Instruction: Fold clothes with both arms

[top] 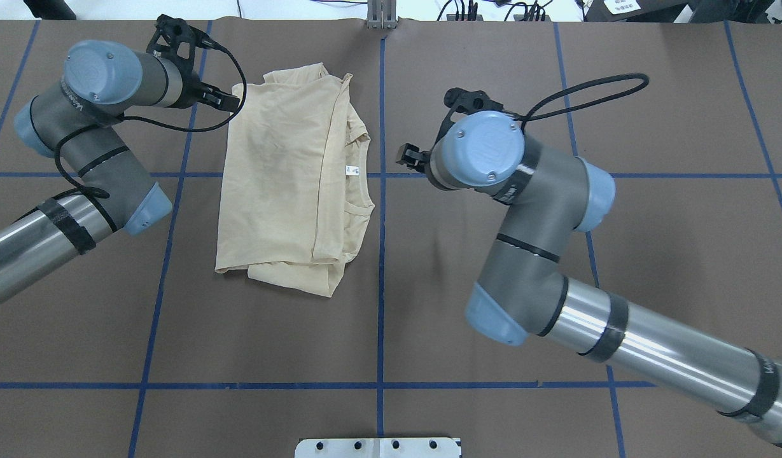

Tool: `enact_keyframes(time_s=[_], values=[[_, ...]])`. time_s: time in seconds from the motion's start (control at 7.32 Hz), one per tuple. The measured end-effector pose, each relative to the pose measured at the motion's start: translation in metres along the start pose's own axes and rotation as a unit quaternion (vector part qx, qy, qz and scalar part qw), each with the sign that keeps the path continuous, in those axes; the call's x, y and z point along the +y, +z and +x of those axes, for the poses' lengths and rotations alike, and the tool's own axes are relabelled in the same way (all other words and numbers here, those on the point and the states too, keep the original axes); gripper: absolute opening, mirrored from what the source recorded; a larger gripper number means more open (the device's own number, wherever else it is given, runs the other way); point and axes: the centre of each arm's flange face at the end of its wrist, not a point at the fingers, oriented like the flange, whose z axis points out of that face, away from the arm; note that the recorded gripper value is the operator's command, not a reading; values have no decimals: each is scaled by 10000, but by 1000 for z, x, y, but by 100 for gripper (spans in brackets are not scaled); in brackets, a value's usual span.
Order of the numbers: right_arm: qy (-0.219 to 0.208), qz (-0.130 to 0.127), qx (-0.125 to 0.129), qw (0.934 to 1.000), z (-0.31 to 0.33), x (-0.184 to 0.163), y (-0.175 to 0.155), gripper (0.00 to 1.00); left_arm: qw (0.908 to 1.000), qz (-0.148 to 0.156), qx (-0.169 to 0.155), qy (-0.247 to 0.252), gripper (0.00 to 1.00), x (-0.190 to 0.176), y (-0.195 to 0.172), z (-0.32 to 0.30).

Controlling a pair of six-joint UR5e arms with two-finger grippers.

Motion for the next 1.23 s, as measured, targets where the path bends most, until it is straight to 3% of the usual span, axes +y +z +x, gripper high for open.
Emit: enact_keyframes(time_s=[0.14,0.41,0.55,1.23], values=[[258,90,205,9994,-43,22,14,92,10000,3,11,-1,100,1,-1,0],[552,328,542,9965,-97,58,43,48,10000,3,22,2,100,2,-1,1],[608,426,584,9955,-104,69,48,34,10000,2,23,2,100,2,-1,1],[484,459,785,9947,-100,89,70,33,10000,0,23,3,100,3,-1,1]])
